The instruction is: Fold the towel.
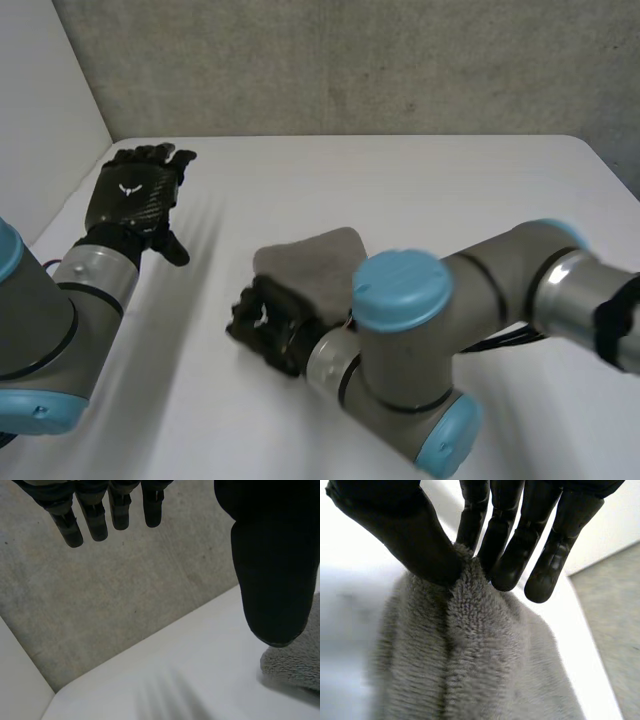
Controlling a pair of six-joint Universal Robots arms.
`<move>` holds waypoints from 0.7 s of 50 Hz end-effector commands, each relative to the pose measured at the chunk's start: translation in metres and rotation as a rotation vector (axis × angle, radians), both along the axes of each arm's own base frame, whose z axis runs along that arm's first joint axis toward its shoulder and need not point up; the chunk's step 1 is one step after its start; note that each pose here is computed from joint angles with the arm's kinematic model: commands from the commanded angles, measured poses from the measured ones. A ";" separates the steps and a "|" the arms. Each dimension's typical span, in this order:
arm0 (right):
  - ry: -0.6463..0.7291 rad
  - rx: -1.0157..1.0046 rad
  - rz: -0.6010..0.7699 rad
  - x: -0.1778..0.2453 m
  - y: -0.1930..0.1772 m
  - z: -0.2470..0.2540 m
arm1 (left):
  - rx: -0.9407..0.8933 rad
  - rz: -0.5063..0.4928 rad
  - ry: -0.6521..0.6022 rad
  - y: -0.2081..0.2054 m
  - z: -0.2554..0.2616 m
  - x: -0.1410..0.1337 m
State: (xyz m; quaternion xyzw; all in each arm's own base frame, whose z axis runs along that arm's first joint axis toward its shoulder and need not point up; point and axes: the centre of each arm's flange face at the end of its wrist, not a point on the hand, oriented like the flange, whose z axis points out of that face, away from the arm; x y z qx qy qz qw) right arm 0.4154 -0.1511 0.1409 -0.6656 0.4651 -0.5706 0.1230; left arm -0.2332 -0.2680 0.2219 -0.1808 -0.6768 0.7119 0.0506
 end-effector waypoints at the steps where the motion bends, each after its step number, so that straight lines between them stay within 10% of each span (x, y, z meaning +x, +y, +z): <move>1: -0.009 0.007 -0.105 -0.016 -0.008 0.020 | -0.009 -0.020 0.039 -0.001 0.010 -0.007; 15: -0.388 0.372 -0.503 -0.082 -0.081 0.077 | 0.191 -0.132 0.069 0.008 -0.011 -0.053; 35: -0.233 0.543 -0.604 -0.071 -0.123 -0.004 | 0.446 -0.125 0.004 0.015 -0.096 -0.087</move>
